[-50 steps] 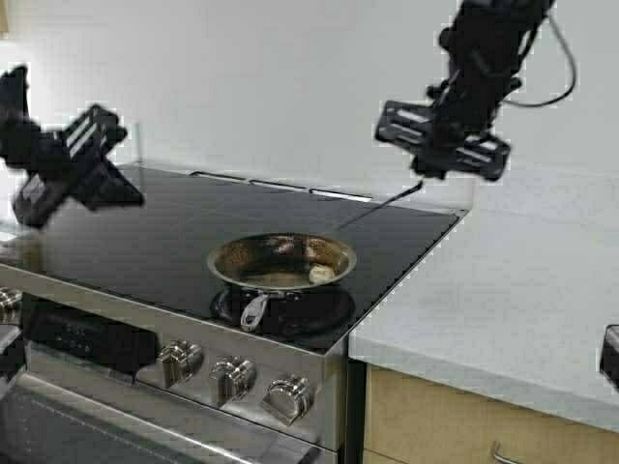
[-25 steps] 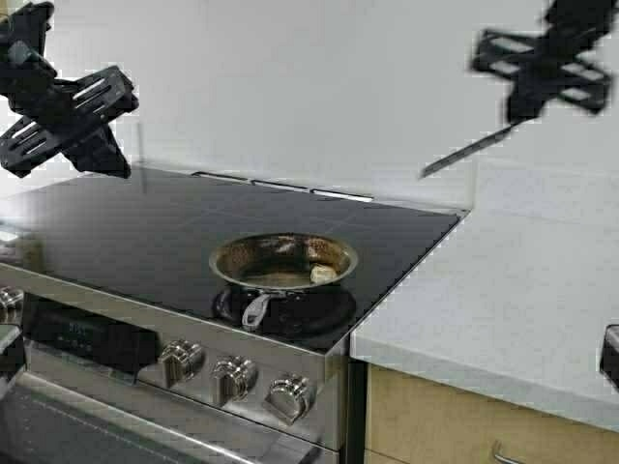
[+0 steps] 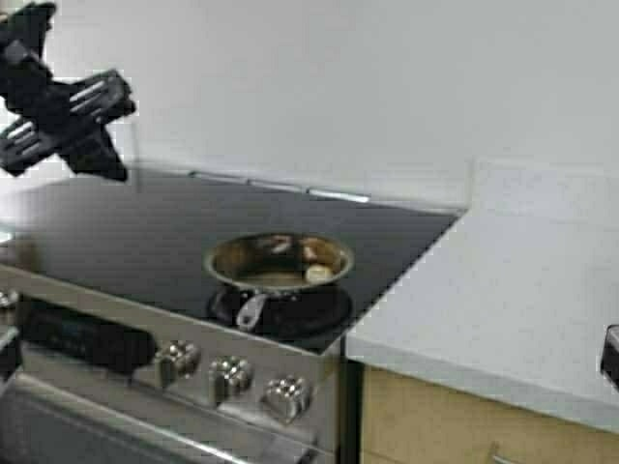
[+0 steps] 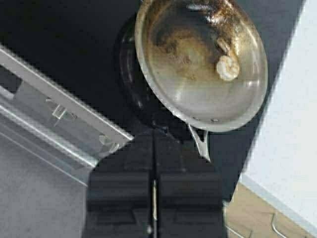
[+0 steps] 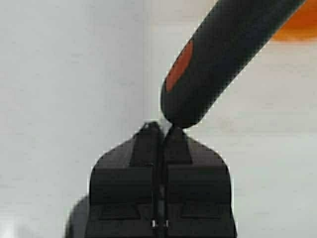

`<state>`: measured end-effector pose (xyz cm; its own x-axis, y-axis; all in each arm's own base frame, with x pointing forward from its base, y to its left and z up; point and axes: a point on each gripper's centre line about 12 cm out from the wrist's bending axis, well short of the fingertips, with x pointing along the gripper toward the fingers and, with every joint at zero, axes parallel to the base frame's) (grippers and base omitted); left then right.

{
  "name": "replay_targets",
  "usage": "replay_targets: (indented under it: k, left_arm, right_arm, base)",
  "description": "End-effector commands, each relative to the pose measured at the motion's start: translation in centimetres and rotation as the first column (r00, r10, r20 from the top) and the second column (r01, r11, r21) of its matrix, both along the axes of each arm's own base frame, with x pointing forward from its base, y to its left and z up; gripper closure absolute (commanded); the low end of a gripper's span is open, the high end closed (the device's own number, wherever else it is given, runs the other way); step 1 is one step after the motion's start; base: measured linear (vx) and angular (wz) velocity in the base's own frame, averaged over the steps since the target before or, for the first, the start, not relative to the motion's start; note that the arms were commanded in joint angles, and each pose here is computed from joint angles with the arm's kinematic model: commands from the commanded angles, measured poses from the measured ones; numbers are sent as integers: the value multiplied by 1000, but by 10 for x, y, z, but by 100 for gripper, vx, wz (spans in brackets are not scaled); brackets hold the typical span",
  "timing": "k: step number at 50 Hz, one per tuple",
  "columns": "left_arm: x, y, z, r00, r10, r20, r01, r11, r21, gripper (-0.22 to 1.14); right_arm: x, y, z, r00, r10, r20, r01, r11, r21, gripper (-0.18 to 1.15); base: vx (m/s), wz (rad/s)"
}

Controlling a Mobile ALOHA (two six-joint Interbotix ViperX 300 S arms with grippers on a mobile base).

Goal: Add oil to the pan and cook the shrimp and serve it

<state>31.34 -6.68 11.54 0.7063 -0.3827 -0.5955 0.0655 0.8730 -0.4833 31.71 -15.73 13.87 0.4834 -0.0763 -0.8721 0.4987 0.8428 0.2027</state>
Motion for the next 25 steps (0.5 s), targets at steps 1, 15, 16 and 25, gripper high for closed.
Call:
replay_targets:
  k: [1,15,16,25]
  left_arm:
    - [5,0,11,999,-6,39,6,1000,1,85]
    - [6,-1,8,999,-9,33,9,1000,3,85]
    - [6,-1,8,999,-9,31,9,1000,3,85]
    - [4,-1,6,1000,-17,25,17,1000,8,85]
  right_arm:
    - [-6,-28,-10,997,-70,-39,70,997,10,90]
    - [-19,-50,-84,965,-65,-256,91,992,93,90]
    - [-20,-51,-90,962,-67,-266,96,991,97,90]
    - [-29,-63,-120,941,-83,-328,130,984,121,90]
  base:
    - [0,0]
    - [0,0]
    - [0,0]
    - [0,0]
